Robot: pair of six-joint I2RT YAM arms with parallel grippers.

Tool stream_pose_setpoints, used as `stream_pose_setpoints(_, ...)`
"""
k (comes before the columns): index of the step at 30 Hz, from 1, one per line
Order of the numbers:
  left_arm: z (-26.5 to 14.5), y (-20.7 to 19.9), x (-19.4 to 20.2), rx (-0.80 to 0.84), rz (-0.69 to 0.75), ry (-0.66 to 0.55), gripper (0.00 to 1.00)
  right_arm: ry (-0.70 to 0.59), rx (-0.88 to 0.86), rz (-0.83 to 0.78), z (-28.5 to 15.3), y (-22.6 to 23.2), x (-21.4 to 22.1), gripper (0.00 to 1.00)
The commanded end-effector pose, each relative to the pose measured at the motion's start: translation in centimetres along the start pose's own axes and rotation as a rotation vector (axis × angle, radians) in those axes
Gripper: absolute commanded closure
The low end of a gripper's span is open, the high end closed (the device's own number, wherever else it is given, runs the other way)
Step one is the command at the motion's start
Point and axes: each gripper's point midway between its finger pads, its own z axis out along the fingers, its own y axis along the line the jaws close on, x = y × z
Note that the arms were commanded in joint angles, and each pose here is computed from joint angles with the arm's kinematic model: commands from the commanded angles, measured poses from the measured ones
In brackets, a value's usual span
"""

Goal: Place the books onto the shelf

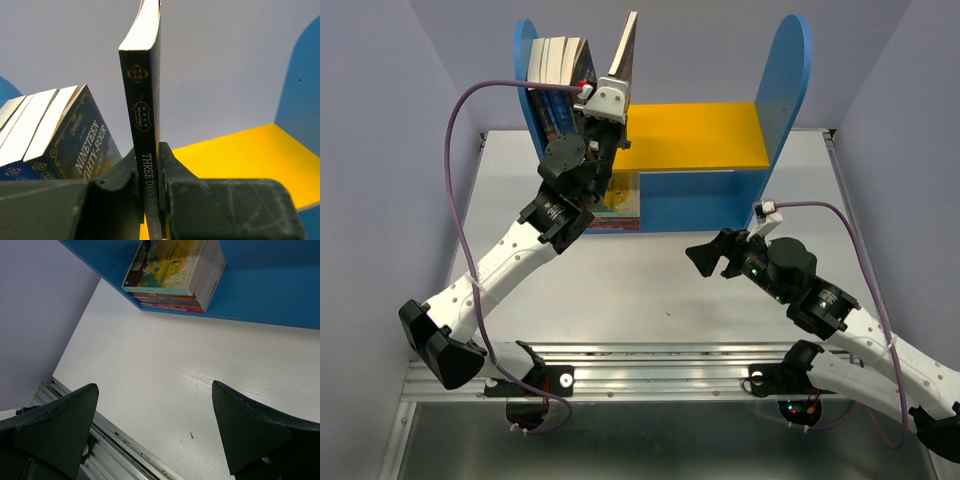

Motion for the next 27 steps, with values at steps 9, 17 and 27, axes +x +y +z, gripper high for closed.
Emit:
stream_pose_setpoints(9, 2.6, 2.0, 1.0, -0.128, -0.039, -0.067, 1.0, -0.018, -0.033, -0.028, 0.0, 1.0, -1.0, 0.0)
stream_pose_setpoints(17, 2.7, 3.5, 3.5, -0.166, -0.049, -0.035, 1.0, -0.011, -0.029, -0.029, 0.1, 0.9, -0.8, 0.0)
stream_pose_setpoints(27, 2.4, 5.0, 5.7, -0.178, -0.058, -0.013, 1.0, -0.005, -0.022, -0.024, 0.4, 0.8, -0.5, 0.0)
